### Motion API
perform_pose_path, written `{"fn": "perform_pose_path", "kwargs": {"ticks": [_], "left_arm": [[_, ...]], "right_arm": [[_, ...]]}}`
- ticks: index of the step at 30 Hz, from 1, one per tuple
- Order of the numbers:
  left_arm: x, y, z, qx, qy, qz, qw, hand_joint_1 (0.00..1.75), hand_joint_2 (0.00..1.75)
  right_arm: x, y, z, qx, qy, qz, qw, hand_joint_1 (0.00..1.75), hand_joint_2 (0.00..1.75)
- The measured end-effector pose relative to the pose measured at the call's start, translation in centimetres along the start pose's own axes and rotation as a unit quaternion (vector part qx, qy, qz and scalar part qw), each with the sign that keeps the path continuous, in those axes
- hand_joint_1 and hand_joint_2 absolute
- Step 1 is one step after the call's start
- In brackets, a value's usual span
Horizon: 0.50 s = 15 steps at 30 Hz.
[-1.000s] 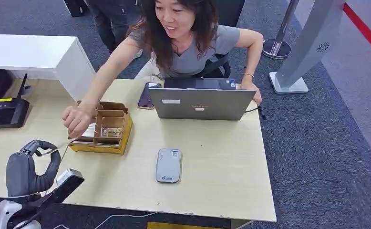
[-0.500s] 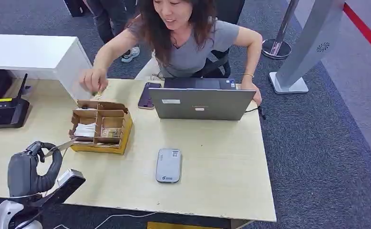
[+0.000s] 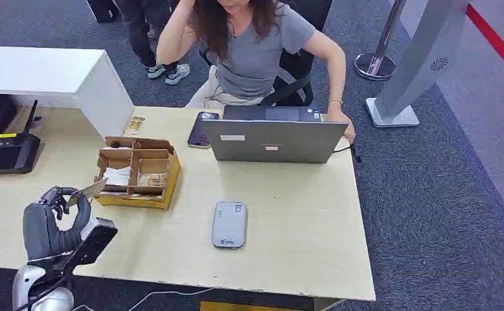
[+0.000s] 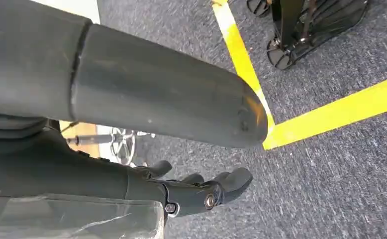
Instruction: Pass the card to the sensor for recognition and then transmit it.
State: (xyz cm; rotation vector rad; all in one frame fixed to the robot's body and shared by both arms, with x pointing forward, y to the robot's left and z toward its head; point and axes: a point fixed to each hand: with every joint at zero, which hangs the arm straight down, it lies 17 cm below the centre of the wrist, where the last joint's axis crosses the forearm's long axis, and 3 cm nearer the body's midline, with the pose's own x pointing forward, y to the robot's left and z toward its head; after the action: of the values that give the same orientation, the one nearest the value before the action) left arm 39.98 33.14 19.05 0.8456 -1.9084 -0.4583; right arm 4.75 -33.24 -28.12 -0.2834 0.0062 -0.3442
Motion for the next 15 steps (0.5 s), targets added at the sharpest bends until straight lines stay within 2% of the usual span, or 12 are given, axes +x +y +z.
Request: {"fn": "perform_pose_path", "kwargs": {"ticks": [6,15], "left_arm": [[-1.2,-3.1,-1.1,0.001,0.022,0.023,1.000,1.75,1.75],[-1.0,-7.0,-2.3,-0.013,0.038,0.069,0.997,1.75,1.75]], "right_arm": [[0.4,0.0,0.0,-0.002,-0.007,0.018,1.000,0.00,0.00],[1.0,-0.6,-0.1,-0.007,-0.013,0.030,0.999,0.00,0.00]]}}
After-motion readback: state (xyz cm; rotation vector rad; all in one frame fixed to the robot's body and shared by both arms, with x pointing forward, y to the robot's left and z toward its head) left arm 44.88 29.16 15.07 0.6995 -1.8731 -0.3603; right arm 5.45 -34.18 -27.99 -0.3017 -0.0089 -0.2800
